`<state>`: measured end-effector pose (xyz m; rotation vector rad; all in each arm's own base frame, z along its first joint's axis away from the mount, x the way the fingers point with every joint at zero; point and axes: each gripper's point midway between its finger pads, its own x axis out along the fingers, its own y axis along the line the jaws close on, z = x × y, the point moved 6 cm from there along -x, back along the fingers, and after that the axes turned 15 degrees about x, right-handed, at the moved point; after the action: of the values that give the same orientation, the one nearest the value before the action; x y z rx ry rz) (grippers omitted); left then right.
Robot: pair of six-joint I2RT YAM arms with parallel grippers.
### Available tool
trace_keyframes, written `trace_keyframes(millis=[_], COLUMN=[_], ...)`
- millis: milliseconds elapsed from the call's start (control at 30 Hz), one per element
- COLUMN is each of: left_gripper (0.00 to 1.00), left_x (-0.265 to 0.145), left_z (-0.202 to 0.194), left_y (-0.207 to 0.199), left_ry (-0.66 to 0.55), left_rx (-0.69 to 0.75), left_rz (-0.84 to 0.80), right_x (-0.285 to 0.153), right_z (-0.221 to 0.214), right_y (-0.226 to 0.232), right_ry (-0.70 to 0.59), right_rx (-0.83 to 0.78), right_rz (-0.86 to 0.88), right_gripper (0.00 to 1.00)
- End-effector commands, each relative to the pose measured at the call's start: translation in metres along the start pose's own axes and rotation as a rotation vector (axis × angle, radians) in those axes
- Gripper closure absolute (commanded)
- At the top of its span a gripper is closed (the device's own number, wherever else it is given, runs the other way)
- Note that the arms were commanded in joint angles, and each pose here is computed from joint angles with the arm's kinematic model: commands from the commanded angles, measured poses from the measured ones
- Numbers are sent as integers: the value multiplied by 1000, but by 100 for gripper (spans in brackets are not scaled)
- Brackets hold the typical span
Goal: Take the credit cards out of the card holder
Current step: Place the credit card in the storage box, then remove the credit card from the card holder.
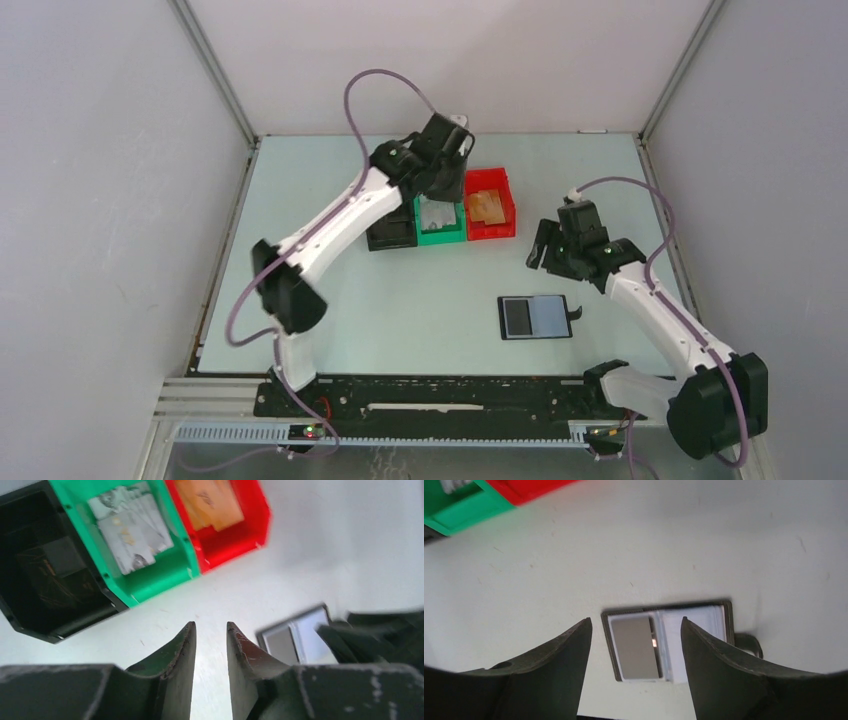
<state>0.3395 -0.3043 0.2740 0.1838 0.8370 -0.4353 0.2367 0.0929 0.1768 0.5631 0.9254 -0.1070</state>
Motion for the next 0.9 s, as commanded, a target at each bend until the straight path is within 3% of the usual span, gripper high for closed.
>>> trace_keyframes(millis=[0,200,400,567,867], left_gripper=[66,67,65,66,69], left_x=[-23,-26,-7,5,36], left_z=[-31,-99,-151,-159,-170], left_y=[-33,-83,-102,-118,-129], left_ry=[5,99,183,194,298], left_rx=[86,117,91,26,-51], left_rz=[-188,-441,-556,-672,-654], right_x=[-9,-3,11,27,40], right_z=[-25,-64,-91,-107,-118], right_y=[-18,-37,-32,-40,-51], right_ry=[-17,78,174,207,227], right_rx=[99,142,162,195,203], right_rz=[-105,-110,-44,-36,-43], right_gripper=[29,51,50,65,68])
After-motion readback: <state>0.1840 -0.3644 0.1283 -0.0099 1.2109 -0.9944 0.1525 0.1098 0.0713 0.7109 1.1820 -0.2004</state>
